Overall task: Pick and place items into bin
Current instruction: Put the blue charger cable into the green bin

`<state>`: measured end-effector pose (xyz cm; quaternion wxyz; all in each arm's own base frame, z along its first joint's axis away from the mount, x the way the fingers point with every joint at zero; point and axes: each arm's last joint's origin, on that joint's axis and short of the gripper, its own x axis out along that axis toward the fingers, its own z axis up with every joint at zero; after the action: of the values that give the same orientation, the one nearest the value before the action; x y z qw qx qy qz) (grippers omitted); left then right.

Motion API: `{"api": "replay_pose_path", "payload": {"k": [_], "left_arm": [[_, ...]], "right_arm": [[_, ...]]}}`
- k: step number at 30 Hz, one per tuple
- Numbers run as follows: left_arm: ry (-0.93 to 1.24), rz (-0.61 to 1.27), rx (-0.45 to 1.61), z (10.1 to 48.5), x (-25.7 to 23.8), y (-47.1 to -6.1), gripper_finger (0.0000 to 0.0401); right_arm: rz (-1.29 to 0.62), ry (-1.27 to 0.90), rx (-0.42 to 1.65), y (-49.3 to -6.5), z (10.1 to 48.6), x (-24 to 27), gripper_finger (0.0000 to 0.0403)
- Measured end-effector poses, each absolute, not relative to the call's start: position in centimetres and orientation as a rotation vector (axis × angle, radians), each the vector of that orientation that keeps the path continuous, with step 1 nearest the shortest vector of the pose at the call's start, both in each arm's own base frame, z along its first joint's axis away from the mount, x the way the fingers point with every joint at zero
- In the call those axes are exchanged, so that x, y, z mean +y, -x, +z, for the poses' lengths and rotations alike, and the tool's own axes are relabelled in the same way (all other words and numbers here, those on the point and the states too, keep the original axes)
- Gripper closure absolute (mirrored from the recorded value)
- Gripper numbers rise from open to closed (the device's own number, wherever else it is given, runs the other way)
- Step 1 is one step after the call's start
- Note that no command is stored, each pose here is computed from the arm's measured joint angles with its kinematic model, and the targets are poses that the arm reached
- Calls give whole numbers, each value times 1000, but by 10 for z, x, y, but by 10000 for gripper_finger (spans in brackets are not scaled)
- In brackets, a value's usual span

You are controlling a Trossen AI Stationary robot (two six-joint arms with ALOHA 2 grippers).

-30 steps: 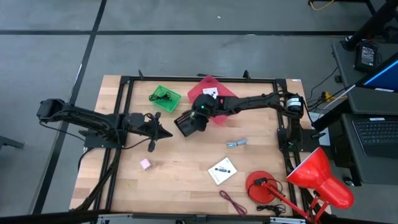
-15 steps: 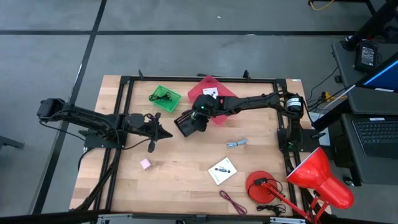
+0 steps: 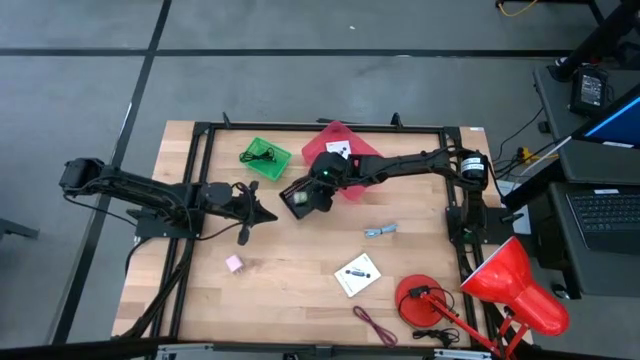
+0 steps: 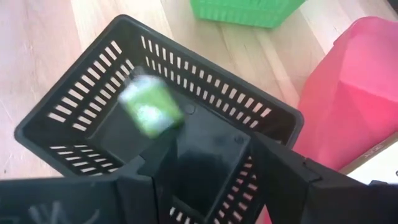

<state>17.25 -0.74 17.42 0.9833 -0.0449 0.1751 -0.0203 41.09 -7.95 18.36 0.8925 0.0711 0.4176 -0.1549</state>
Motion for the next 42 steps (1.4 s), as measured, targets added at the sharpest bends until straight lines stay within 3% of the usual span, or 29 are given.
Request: {"api": "replay_pose_path", "payload": {"k": [12,22,35,42], "left_arm": [[89,-40,372,172,-7,-172,397],[86,-39,399,170,-7,-171,397],[-10,-58,395,170,-7,-171,397],[-19,-59,384,171,-7,-171,397]], "right_arm": [[-237,-31,825,-400,221,-60,251],[-187,4,1022,-356,254,-40,269],[-195,-19,1187,-330,254,-36,270],[-264,-120,1243,-288,231,-31,270]]}}
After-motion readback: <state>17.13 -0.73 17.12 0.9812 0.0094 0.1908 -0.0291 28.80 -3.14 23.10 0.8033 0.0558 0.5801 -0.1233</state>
